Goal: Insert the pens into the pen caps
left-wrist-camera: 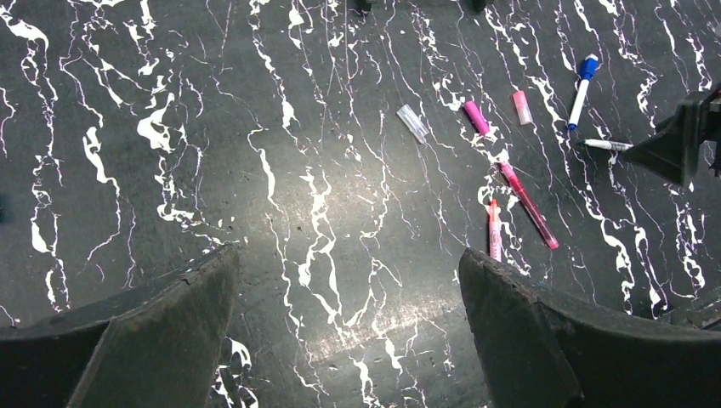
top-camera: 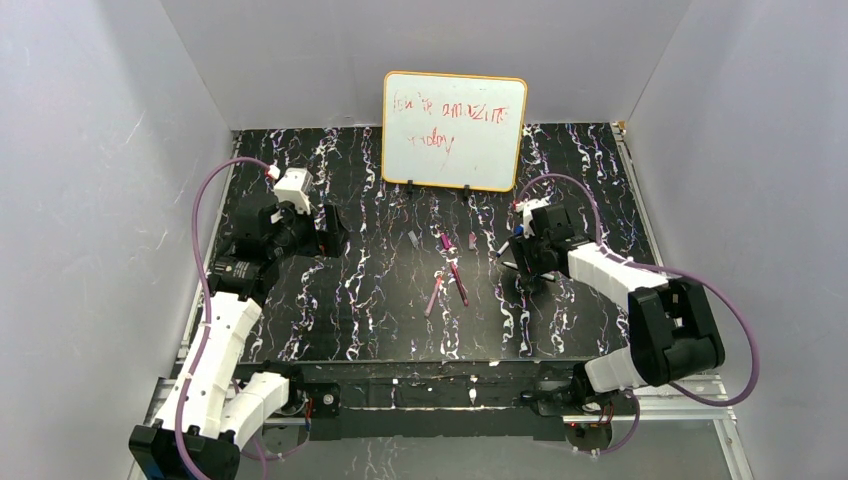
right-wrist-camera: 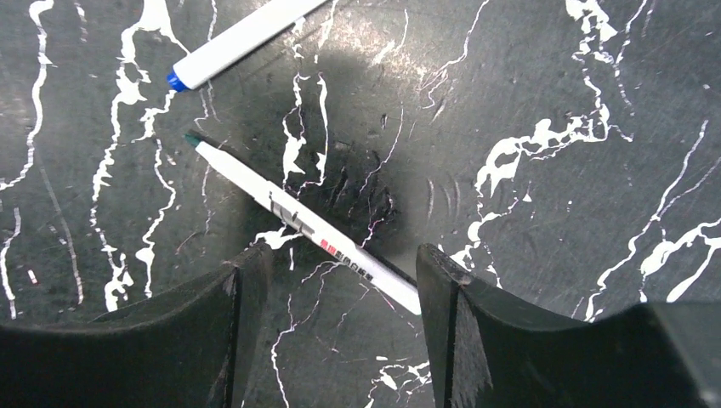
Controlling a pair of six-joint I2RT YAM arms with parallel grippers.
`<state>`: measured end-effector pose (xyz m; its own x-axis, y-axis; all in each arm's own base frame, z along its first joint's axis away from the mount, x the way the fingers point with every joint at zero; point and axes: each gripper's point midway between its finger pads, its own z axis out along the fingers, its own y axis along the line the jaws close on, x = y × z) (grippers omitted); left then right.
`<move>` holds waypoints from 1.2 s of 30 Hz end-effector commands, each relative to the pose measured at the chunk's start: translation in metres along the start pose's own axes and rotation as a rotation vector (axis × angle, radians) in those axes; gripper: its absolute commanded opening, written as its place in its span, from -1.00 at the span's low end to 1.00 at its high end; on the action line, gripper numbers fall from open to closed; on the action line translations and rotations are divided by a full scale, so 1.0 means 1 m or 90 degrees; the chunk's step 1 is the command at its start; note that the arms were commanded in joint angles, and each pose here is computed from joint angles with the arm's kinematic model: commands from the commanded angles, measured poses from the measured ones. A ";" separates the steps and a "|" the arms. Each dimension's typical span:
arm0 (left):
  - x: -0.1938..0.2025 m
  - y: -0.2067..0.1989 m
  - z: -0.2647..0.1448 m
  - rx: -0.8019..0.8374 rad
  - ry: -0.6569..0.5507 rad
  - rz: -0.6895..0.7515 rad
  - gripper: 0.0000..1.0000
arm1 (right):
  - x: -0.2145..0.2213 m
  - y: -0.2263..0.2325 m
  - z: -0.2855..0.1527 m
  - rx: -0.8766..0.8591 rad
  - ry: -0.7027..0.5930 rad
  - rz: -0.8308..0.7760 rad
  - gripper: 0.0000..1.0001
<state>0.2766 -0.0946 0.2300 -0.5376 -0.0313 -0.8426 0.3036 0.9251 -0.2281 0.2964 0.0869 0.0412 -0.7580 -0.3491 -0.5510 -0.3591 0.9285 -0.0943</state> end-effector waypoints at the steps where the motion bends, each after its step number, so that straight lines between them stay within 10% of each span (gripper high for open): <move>1: 0.002 -0.001 -0.005 -0.005 0.002 0.017 0.97 | -0.011 -0.003 0.010 0.012 -0.017 -0.010 0.40; 9: 0.005 0.001 -0.005 -0.013 0.006 0.021 0.97 | -0.007 0.006 0.019 -0.016 -0.010 -0.004 0.26; 30: 0.011 0.002 -0.001 -0.018 0.024 0.021 0.97 | 0.011 0.020 0.024 -0.049 0.046 0.053 -0.93; 36: 0.016 -0.011 0.002 0.031 0.036 0.010 0.97 | -0.019 0.025 -0.007 -0.073 -0.029 0.089 -0.95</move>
<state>0.2728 -0.0932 0.2228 -0.5527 0.0014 -0.8333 0.2980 0.9342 -0.1961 0.3011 0.1073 0.0236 -0.8008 -0.2659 -0.5367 -0.3287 0.9442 0.0226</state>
